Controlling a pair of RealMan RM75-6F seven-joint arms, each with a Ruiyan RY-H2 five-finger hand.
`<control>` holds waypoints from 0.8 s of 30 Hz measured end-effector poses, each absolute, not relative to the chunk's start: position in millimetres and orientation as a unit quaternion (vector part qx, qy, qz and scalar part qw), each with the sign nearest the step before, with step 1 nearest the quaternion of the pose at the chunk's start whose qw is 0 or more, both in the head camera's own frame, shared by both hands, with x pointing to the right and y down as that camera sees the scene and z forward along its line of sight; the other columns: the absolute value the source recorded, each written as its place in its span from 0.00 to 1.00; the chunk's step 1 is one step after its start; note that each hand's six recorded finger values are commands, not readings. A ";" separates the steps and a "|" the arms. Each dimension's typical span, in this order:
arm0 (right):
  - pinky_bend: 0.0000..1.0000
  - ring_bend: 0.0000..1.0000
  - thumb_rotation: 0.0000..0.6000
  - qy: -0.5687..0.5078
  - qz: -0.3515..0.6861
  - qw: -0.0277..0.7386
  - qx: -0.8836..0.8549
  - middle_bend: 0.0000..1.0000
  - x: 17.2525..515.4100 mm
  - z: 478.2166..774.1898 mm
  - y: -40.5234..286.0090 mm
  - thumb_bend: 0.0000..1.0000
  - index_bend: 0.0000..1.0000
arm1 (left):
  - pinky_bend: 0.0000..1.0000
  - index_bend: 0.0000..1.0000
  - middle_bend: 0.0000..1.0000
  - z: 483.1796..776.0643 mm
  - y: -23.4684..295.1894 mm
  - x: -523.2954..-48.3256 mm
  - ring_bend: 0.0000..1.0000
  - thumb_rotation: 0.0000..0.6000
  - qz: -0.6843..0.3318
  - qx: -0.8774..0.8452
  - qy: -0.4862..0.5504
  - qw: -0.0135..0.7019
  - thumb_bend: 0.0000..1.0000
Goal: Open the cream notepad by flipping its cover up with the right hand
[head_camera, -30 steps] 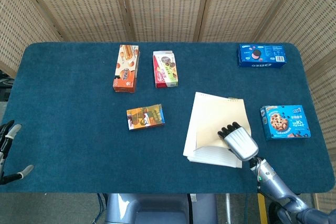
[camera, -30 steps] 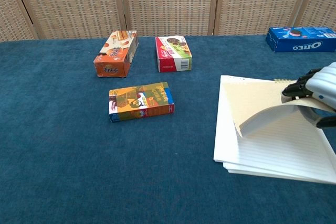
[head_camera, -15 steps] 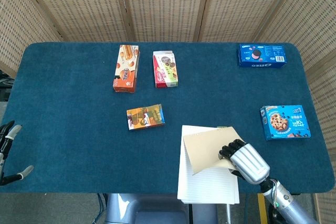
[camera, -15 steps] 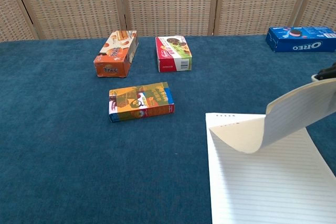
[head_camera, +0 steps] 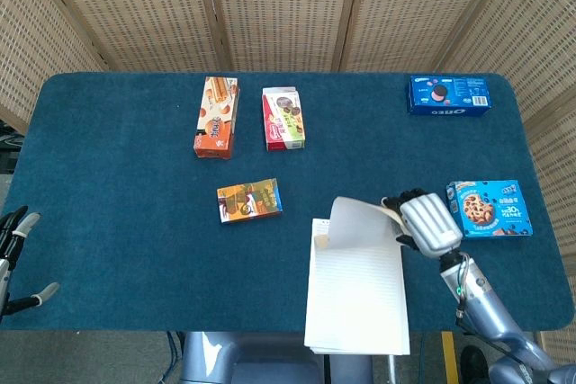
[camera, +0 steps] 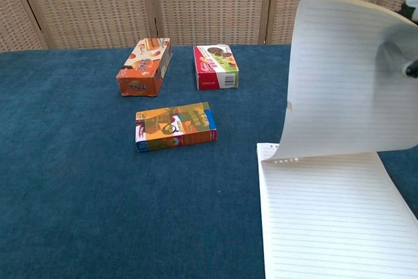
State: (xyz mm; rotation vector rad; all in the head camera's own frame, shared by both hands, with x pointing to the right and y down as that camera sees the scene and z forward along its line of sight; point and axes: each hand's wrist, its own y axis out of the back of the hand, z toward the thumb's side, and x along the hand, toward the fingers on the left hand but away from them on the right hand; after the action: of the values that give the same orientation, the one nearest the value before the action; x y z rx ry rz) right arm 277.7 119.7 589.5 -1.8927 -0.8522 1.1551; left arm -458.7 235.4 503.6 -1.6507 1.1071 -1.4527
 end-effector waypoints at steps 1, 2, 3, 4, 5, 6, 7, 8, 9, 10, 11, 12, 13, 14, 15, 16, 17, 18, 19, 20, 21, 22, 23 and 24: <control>0.43 0.51 1.00 -0.340 0.462 0.364 -0.734 0.62 277.9 591.2 108.1 0.88 0.66 | 0.00 0.00 0.00 505.0 234.3 -459.5 0.00 1.00 -0.559 -0.631 0.424 0.331 0.01; 0.43 0.51 1.00 -0.345 0.470 0.357 -0.730 0.62 277.9 592.5 99.5 0.88 0.66 | 0.00 0.00 0.00 506.1 233.5 -460.1 0.00 1.00 -0.561 -0.631 0.424 0.329 0.01; 0.43 0.51 1.00 -0.350 0.478 0.350 -0.726 0.62 277.7 593.8 90.9 0.88 0.66 | 0.00 0.00 0.00 506.4 233.2 -460.2 0.00 1.00 -0.561 -0.631 0.424 0.328 0.01; 0.43 0.51 1.00 -0.355 0.487 0.341 -0.721 0.62 277.1 595.6 79.8 0.88 0.66 | 0.00 0.00 0.00 507.7 231.9 -460.9 0.00 1.00 -0.564 -0.630 0.424 0.325 0.01; 0.43 0.51 1.00 -0.359 0.495 0.335 -0.717 0.62 276.4 597.3 72.0 0.88 0.66 | 0.00 0.00 0.00 508.5 230.9 -461.4 0.00 1.00 -0.565 -0.629 0.424 0.323 0.01; 0.43 0.51 1.00 -0.361 0.502 0.328 -0.714 0.62 275.9 599.6 64.6 0.88 0.66 | 0.00 0.00 0.00 509.4 229.7 -462.0 0.00 1.00 -0.566 -0.629 0.425 0.322 0.01; 0.43 0.50 1.00 -0.364 0.512 0.319 -0.710 0.61 275.8 603.5 55.2 0.87 0.66 | 0.00 0.00 0.00 510.6 228.2 -462.8 0.00 1.00 -0.569 -0.628 0.425 0.319 0.01; 0.43 0.49 1.00 -0.365 0.520 0.312 -0.706 0.60 276.2 606.9 48.3 0.86 0.66 | 0.00 0.00 0.00 511.6 227.0 -463.5 0.00 1.00 -0.570 -0.627 0.425 0.318 0.01; 0.40 0.46 1.00 -0.366 0.529 0.306 -0.702 0.57 276.9 610.6 41.5 0.80 0.65 | 0.00 0.00 0.00 512.8 225.8 -464.3 0.00 1.00 -0.573 -0.626 0.425 0.316 0.02; 0.34 0.36 1.00 -0.369 0.540 0.297 -0.696 0.47 278.4 615.9 32.1 0.63 0.58 | 0.00 0.00 0.00 514.6 224.3 -465.4 0.00 1.00 -0.576 -0.625 0.425 0.313 0.02; 0.26 0.27 1.00 -0.371 0.548 0.291 -0.691 0.36 280.0 620.0 25.1 0.47 0.47 | 0.00 0.00 0.00 516.0 223.3 -466.2 0.00 1.00 -0.578 -0.624 0.424 0.310 0.02; 0.14 0.13 1.00 -0.374 0.556 0.286 -0.685 0.19 281.8 624.0 17.9 0.23 0.28 | 0.00 0.00 0.00 517.6 222.3 -467.2 0.00 1.00 -0.581 -0.623 0.424 0.308 0.02; 0.05 0.03 1.00 -0.377 0.566 0.283 -0.676 0.05 283.9 629.1 8.6 0.05 0.10 | 0.00 0.00 0.00 519.8 221.0 -468.5 0.00 1.00 -0.585 -0.622 0.423 0.303 0.02; 0.01 0.00 1.00 -0.379 0.572 0.283 -0.671 0.01 284.7 632.9 2.0 0.00 0.03 | 0.00 0.00 0.00 521.5 220.1 -469.5 0.00 1.00 -0.588 -0.621 0.422 0.300 0.02; 0.00 0.00 1.00 -0.379 0.577 0.283 -0.666 0.00 285.0 636.9 -4.0 0.00 0.00 | 0.00 0.00 0.00 523.1 219.0 -470.5 0.00 1.00 -0.591 -0.621 0.421 0.296 0.02; 0.00 0.00 1.00 -0.379 0.583 0.283 -0.661 0.00 284.5 642.3 -11.4 0.00 0.00 | 0.00 0.00 0.00 525.0 217.5 -471.8 0.00 1.00 -0.595 -0.620 0.420 0.292 0.02; 0.00 0.00 1.00 -0.381 0.585 0.283 -0.658 0.00 283.3 646.2 -16.4 0.00 0.00 | 0.00 0.00 0.00 526.1 216.1 -472.6 0.00 1.00 -0.597 -0.619 0.420 0.289 0.02; 0.00 0.00 1.00 -0.384 0.586 0.283 -0.655 0.00 281.2 650.1 -20.6 0.00 0.00 | 0.00 0.00 0.00 527.0 214.8 -473.2 0.00 1.00 -0.599 -0.618 0.420 0.287 0.02; 0.00 0.00 1.00 -0.390 0.585 0.283 -0.652 0.00 277.8 655.2 -24.9 0.00 0.00 | 0.00 0.00 0.00 527.9 213.3 -473.8 0.00 1.00 -0.601 -0.617 0.420 0.285 0.02; 0.00 0.00 1.00 -0.395 0.583 0.285 -0.650 0.00 275.0 658.6 -27.1 0.00 0.00 | 0.00 0.00 0.00 528.3 212.4 -474.2 0.00 1.00 -0.602 -0.617 0.420 0.284 0.02; 0.00 0.00 1.00 -0.401 0.580 0.288 -0.648 0.00 272.2 661.2 -28.9 0.00 0.00 | 0.00 0.00 0.00 528.6 211.6 -474.5 0.00 1.00 -0.603 -0.616 0.420 0.284 0.02; 0.00 0.00 1.00 -0.406 0.577 0.298 -0.643 0.00 269.9 662.5 -31.6 0.00 0.00 | 0.00 0.00 0.00 528.7 210.9 -474.5 0.00 1.00 -0.604 -0.615 0.420 0.284 0.02; 0.00 0.00 1.00 -0.409 0.575 0.308 -0.638 0.00 268.5 662.5 -33.6 0.00 0.00 | 0.00 0.00 0.00 528.6 210.7 -474.4 0.00 1.00 -0.603 -0.616 0.420 0.284 0.02; 0.00 0.00 1.00 -0.410 0.573 0.320 -0.633 0.00 267.0 662.0 -35.2 0.00 0.00 | 0.00 0.00 0.00 528.5 210.6 -474.3 0.00 1.00 -0.603 -0.616 0.420 0.284 0.02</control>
State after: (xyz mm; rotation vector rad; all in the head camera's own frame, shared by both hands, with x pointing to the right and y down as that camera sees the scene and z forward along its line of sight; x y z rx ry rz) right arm 267.0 -35.2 662.0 -1.6648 -1.0777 1.5053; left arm -474.3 210.6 528.5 -1.6483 1.1234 -1.6138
